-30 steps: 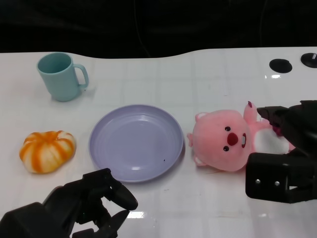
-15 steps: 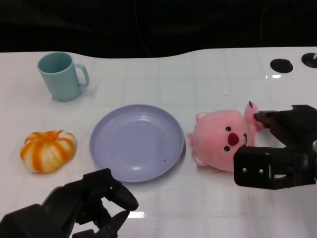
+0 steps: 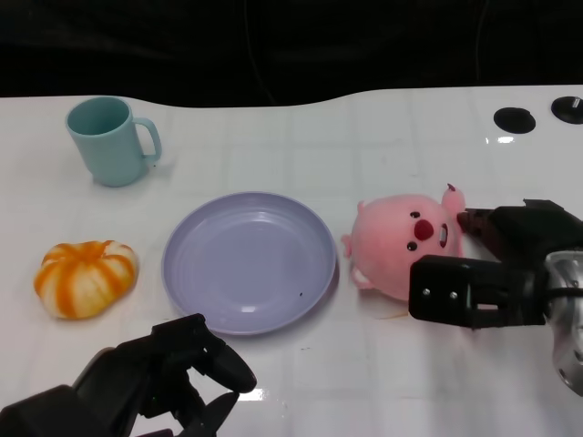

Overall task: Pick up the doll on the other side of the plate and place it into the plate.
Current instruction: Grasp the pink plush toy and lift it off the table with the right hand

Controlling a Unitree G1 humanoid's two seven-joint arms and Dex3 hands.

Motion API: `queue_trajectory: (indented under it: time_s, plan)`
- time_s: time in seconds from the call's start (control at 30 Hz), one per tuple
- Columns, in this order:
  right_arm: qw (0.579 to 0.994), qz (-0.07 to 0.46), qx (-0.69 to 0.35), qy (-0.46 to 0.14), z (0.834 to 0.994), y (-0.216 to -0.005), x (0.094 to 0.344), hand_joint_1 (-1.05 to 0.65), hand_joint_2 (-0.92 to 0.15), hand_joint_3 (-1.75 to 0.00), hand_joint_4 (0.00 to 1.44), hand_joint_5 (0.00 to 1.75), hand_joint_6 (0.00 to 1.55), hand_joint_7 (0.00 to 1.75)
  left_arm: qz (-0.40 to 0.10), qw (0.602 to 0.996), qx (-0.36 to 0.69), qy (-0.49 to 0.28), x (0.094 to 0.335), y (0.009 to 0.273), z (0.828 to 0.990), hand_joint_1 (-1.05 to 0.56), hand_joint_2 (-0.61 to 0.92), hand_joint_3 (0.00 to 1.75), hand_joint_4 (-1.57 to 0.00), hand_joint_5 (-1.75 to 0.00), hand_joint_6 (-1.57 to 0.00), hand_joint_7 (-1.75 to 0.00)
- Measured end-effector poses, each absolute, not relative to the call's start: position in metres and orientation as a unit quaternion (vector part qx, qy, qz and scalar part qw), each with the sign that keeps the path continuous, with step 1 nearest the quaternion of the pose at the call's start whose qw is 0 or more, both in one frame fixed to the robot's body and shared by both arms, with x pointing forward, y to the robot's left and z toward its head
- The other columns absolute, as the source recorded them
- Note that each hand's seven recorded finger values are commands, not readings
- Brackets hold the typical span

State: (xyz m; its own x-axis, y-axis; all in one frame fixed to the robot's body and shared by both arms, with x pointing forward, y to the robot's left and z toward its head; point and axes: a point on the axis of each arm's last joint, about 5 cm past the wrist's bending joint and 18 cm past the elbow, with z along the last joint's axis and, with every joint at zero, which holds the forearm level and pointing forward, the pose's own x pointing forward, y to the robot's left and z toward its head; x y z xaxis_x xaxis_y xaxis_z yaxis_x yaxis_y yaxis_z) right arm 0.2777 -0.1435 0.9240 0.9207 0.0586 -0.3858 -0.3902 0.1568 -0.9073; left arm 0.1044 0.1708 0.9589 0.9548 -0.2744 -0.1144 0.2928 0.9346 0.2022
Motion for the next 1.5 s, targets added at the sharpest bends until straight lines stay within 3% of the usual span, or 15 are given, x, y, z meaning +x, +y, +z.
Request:
queue_trajectory:
  time_s: [0.33, 0.5, 0.6, 0.73, 0.83, 0.87, 0.97, 1.17, 1.2, 1.23, 1.3, 1.5]
  plan:
    - [0.757, 0.149, -0.616, 0.159, 0.918, -0.141, 0.294, -0.68, -0.92, -0.09, 0.11, 0.46, 0.4, 0.03, -0.142, 0.982, 0.116, 0.043, 0.098, 0.172, 0.963, -0.27, 0.7, 0.81, -0.63, -1.59, -0.62, -1.21]
    - [0.753, 0.154, -0.62, 0.157, 0.915, -0.138, 0.302, -0.66, -0.92, -0.03, 0.18, 0.42, 0.5, 0.04, -0.14, 0.982, 0.121, 0.047, 0.096, 0.172, 0.964, -0.28, 0.67, 0.85, -0.65, -1.6, -0.62, -1.22]
    - [0.758, 0.151, -0.619, 0.142, 0.911, -0.138, 0.304, -0.59, -0.91, -0.01, 0.32, 0.36, 0.63, 0.04, -0.139, 0.982, 0.122, 0.047, 0.094, 0.171, 0.966, -0.28, 0.65, 0.88, -0.65, -1.61, -0.61, -1.24]
    - [0.77, 0.134, -0.616, 0.098, 0.901, -0.14, 0.303, -0.4, -0.89, 0.0, 0.64, 0.21, 0.95, 0.07, -0.138, 0.981, 0.126, 0.045, 0.092, 0.17, 0.969, -0.28, 0.65, 0.9, -0.65, -1.61, -0.61, -1.26]
    - [0.778, 0.123, -0.612, 0.065, 0.895, -0.141, 0.302, -0.3, -0.89, 0.0, 0.88, 0.27, 1.11, 0.1, -0.138, 0.981, 0.126, 0.044, 0.092, 0.17, 0.969, -0.28, 0.64, 0.92, -0.66, -1.62, -0.62, -1.27]
    - [0.78, 0.12, -0.612, 0.056, 0.893, -0.142, 0.302, -0.28, -0.88, 0.0, 0.93, 0.51, 1.17, 0.09, -0.138, 0.981, 0.126, 0.042, 0.092, 0.17, 0.97, -0.28, 0.64, 0.92, -0.66, -1.62, -0.62, -1.27]
    - [0.78, 0.119, -0.613, 0.031, 0.891, -0.142, 0.301, -0.24, -0.9, -0.01, 0.86, 1.36, 1.27, 0.07, -0.139, 0.981, 0.127, 0.038, 0.092, 0.169, 0.971, -0.28, 0.63, 0.93, -0.65, -1.61, -0.62, -1.27]
    - [0.763, 0.131, -0.633, -0.016, 0.888, -0.141, 0.3, -0.26, -0.92, -0.11, 0.76, 1.68, 1.35, 0.12, -0.138, 0.981, 0.13, 0.035, 0.092, 0.169, 0.972, -0.29, 0.62, 0.95, -0.66, -1.61, -0.63, -1.27]
    - [0.76, 0.132, -0.636, -0.018, 0.888, -0.141, 0.3, -0.26, -0.92, -0.12, 0.75, 1.7, 1.33, 0.19, -0.138, 0.981, 0.131, 0.034, 0.093, 0.169, 0.972, -0.29, 0.62, 0.95, -0.66, -1.61, -0.63, -1.27]
    - [0.757, 0.133, -0.639, -0.019, 0.888, -0.14, 0.3, -0.26, -0.92, -0.12, 0.74, 1.71, 1.21, 0.46, -0.138, 0.981, 0.131, 0.034, 0.093, 0.169, 0.972, -0.3, 0.62, 0.96, -0.67, -1.61, -0.63, -1.27]
    - [0.752, 0.137, -0.645, -0.021, 0.889, -0.14, 0.3, -0.28, -0.92, -0.16, 0.72, 1.63, 1.01, 0.8, -0.138, 0.981, 0.131, 0.032, 0.093, 0.169, 0.972, -0.29, 0.61, 0.96, -0.67, -1.62, -0.63, -1.26]
    - [0.751, 0.139, -0.645, -0.017, 0.89, -0.14, 0.301, -0.26, -0.91, -0.17, 0.77, 1.74, 0.81, 1.37, -0.139, 0.982, 0.127, 0.033, 0.093, 0.168, 0.972, -0.31, 0.62, 0.94, -0.66, -1.62, -0.63, -1.26]
